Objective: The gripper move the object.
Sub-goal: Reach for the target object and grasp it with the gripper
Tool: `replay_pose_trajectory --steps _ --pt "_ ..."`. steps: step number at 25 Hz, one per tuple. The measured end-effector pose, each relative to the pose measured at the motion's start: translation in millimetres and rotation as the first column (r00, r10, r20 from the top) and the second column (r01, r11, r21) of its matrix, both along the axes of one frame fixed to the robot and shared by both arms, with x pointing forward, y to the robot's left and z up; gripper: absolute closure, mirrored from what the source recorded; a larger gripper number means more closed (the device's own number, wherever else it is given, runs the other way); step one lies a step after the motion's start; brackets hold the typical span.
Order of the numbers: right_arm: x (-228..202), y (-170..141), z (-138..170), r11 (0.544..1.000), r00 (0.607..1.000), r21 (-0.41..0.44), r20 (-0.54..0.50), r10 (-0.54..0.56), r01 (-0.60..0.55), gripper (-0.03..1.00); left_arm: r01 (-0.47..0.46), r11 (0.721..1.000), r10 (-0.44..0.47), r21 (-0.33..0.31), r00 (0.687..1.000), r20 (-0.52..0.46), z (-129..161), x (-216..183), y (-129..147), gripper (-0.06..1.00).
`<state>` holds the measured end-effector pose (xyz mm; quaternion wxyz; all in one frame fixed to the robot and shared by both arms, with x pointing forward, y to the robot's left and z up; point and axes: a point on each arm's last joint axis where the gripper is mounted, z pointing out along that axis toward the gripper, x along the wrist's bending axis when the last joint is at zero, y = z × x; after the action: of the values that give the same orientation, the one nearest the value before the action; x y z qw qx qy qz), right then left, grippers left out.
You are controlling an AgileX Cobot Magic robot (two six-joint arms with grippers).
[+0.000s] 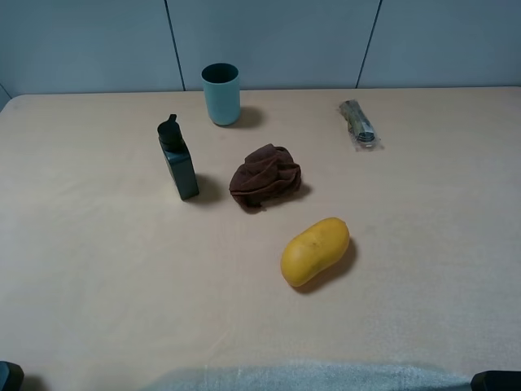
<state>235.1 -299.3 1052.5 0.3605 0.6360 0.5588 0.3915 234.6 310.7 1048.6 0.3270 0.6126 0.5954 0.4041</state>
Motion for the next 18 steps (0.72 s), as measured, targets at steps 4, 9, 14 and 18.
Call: replay_pose_trajectory --steps 4,9,14,18 --pt "0.0 0.0 0.0 1.000 1.000 0.000 0.000 0.000 0.000 0.27 0.000 1.000 0.000 0.000 1.000 0.000 0.0 0.0 0.0 0.02" --pt "0.0 0.0 0.0 1.000 1.000 0.000 0.000 0.000 0.000 0.27 0.000 1.000 0.000 0.000 1.000 0.000 0.0 0.0 0.0 0.02" --pt "0.0 0.0 0.0 1.000 1.000 0.000 0.000 0.000 0.000 0.27 0.000 1.000 0.000 0.000 1.000 0.000 0.0 0.0 0.0 0.02" --pt "0.0 0.0 0.0 1.000 1.000 0.000 0.000 0.000 0.000 0.27 0.000 1.000 0.000 0.000 1.000 0.000 0.0 0.0 0.0 0.02"
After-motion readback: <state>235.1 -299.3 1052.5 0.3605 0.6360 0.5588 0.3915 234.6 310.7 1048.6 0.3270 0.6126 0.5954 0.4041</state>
